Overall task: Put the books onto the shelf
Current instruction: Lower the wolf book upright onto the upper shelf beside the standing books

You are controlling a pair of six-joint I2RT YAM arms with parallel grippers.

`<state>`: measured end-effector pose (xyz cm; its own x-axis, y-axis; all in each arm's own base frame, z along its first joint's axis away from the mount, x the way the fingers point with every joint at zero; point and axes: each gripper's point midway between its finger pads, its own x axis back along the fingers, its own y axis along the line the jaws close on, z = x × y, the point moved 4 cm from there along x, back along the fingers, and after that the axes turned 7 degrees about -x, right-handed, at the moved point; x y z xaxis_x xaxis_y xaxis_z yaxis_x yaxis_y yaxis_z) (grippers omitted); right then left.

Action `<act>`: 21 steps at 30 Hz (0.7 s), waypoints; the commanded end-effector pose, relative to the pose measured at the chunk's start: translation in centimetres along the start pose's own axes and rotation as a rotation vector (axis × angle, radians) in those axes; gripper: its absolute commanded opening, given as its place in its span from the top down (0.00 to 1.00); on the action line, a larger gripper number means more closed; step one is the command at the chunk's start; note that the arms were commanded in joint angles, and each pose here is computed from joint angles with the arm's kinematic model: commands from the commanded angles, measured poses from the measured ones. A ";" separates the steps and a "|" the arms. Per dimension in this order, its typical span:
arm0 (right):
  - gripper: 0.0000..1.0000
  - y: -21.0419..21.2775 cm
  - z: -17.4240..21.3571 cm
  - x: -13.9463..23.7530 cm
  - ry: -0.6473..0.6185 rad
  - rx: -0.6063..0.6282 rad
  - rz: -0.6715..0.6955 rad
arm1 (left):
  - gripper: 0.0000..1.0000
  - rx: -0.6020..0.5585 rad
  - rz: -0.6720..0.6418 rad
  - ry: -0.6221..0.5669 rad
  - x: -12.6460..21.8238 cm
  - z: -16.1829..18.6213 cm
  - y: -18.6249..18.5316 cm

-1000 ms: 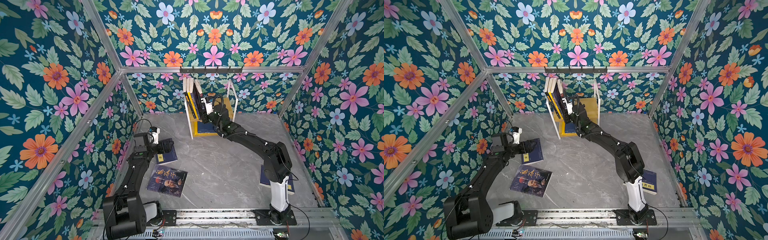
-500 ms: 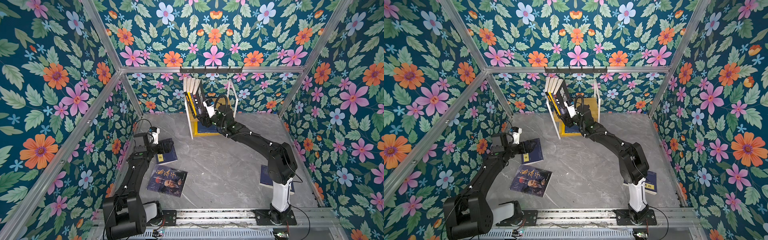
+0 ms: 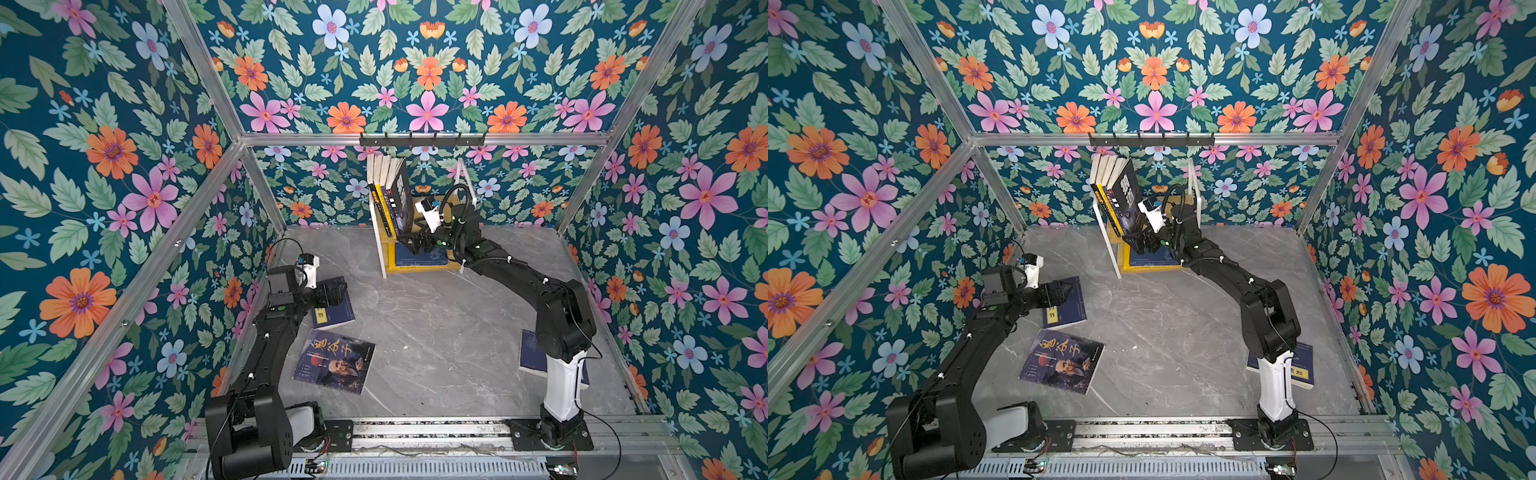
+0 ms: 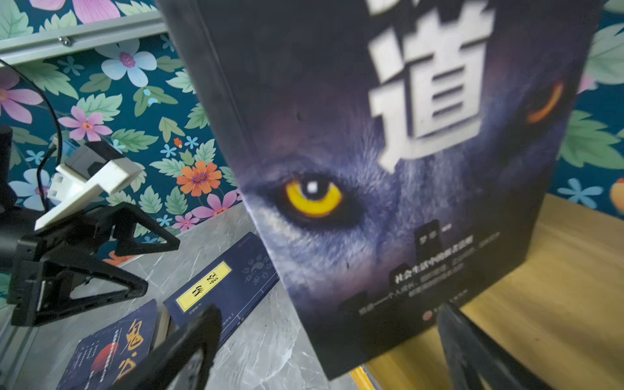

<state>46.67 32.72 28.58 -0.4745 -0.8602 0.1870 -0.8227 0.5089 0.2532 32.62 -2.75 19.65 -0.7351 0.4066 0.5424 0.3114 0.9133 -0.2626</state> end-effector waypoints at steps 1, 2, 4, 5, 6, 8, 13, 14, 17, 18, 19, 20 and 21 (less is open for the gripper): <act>0.01 0.5 -0.7 -0.6 -0.031 0.053 -0.083 | 0.00 -0.015 -0.009 0.002 0.1 0.0 0.1; 0.01 0.4 -0.6 -0.8 -0.029 0.052 -0.095 | 0.00 -0.016 -0.009 0.000 0.2 0.0 0.1; 0.01 -0.1 -0.2 -1.4 -0.022 0.045 -0.103 | 0.00 -0.016 -0.010 0.000 0.2 0.0 0.1; 0.01 -0.2 -0.1 -1.7 -0.019 0.040 -0.116 | 0.00 -0.016 -0.010 -0.001 0.2 0.0 0.1; 0.01 -0.3 0.0 -2.0 -0.012 0.033 -0.127 | 0.00 -0.016 -0.009 -0.003 0.2 0.0 0.1; 0.02 -0.6 0.2 -2.4 -0.002 0.022 -0.144 | 0.00 -0.017 -0.010 -0.005 0.3 0.0 0.1; 0.09 -1.7 0.4 -3.3 0.010 0.010 -0.164 | 0.00 -0.021 -0.014 -0.007 0.3 0.0 0.1; 0.09 -1.8 0.4 -3.4 0.010 0.010 -0.164 | 0.00 -0.022 -0.015 -0.006 0.3 0.0 0.1; 0.11 -2.4 0.2 -3.6 0.006 0.006 -0.160 | 0.00 -0.021 -0.015 -0.004 0.3 0.1 0.1; 0.11 -2.5 0.3 -3.7 0.008 0.004 -0.161 | 0.00 -0.021 -0.014 -0.005 0.3 0.1 0.1; 0.12 -2.5 0.2 -3.8 0.007 0.004 -0.162 | 0.00 -0.019 -0.013 -0.005 0.3 0.1 0.1; 0.12 -2.6 0.1 -3.8 0.007 0.004 -0.160 | 0.00 -0.019 -0.012 -0.006 0.3 0.0 0.1; 0.13 -2.7 0.2 -3.9 0.012 0.004 -0.159 | 0.00 -0.019 -0.013 -0.005 0.3 0.1 0.1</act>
<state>51.00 34.37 27.05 -0.3674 -0.9174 0.1532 -0.8801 0.3962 0.2616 32.43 -2.57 19.59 -0.7399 0.3958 0.5440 0.3040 0.9180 -0.2545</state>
